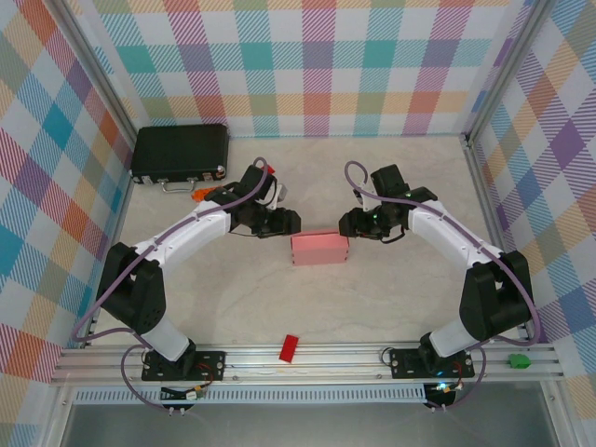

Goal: Fold the paper box

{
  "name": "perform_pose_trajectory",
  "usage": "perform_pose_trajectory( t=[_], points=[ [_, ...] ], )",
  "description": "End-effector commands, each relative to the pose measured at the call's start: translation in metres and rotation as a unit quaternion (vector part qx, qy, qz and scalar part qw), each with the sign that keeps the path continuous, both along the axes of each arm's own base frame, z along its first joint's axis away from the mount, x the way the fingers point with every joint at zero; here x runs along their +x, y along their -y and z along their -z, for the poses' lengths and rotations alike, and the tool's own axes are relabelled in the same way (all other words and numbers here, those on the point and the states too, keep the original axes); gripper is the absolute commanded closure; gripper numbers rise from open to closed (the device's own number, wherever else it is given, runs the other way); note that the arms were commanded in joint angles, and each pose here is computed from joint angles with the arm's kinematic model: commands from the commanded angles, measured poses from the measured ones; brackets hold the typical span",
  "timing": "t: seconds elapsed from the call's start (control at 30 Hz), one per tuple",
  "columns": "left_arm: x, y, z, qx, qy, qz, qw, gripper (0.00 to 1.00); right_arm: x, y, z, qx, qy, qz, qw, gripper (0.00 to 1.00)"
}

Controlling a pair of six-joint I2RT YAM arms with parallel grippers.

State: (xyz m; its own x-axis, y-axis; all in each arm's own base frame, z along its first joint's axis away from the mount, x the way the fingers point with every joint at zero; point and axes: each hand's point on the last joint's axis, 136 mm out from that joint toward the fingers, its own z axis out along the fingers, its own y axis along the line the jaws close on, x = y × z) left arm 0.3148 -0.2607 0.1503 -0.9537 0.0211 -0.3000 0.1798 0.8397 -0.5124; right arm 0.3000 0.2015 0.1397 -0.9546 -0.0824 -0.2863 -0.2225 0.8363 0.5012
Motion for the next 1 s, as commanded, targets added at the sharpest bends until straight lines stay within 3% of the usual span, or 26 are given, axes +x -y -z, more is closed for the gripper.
perform_pose_trajectory(
  t=[0.0,0.2,0.63,0.97],
  points=[
    [-0.006,0.0,-0.011,-0.009,0.008,-0.003,1.0,0.36,0.001,-0.002,-0.011,0.006,0.008,0.004,1.0,0.49],
    [-0.006,0.003,-0.018,-0.034,0.026,-0.005,0.999,0.25,0.0,-0.006,-0.013,0.018,0.008,0.0,1.0,0.49],
    [-0.004,0.002,-0.01,-0.024,0.039,0.003,0.999,0.24,0.0,-0.009,-0.013,0.026,0.004,-0.003,1.0,0.49],
    [-0.008,0.013,-0.018,-0.061,0.022,0.014,0.998,0.24,0.0,-0.012,-0.014,0.034,0.002,-0.002,0.999,0.49]
  ],
)
